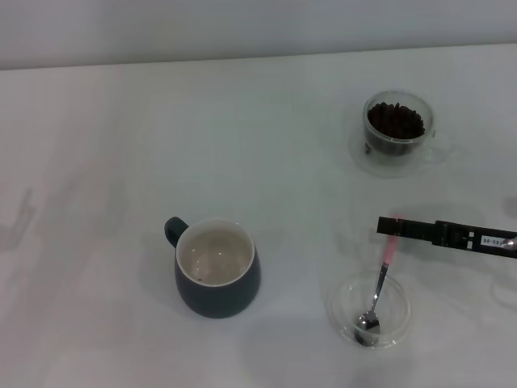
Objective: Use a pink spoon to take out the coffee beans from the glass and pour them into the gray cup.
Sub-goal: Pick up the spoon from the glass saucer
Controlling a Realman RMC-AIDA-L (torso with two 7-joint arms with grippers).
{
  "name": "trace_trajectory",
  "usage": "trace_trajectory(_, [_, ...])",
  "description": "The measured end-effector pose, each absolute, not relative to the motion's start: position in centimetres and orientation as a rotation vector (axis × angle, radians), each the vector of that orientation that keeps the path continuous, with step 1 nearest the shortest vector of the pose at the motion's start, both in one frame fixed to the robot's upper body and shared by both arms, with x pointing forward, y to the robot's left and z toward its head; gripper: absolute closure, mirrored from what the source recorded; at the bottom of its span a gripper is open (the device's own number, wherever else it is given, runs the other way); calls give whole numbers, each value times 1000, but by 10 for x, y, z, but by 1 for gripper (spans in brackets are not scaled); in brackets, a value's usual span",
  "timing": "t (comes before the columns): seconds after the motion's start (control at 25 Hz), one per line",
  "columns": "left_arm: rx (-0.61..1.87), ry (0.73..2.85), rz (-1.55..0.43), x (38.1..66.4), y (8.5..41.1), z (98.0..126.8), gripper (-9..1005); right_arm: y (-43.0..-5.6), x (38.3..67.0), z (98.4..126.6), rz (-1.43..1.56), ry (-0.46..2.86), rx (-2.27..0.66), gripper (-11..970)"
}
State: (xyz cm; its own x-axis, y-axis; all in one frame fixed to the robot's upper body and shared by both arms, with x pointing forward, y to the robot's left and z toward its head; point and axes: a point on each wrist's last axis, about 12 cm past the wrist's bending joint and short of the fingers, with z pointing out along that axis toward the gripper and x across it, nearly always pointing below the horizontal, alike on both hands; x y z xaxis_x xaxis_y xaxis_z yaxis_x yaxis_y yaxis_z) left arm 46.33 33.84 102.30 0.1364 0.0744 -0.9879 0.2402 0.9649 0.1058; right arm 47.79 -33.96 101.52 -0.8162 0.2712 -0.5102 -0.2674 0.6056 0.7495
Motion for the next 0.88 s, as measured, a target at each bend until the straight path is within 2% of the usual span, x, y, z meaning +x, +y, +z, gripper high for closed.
trace_trajectory(0.2, [263, 1432, -123, 464, 338, 1023, 242, -336, 478, 1017, 1207, 2221, -22, 109])
trace_trajectory(0.4, [264, 1431, -123, 464, 338, 1023, 242, -334, 477, 1019, 1227, 2213, -34, 326])
trace_trajectory(0.88, [272, 1431, -113, 464, 339, 1023, 242, -333, 478, 1016, 1210, 2219, -24, 392])
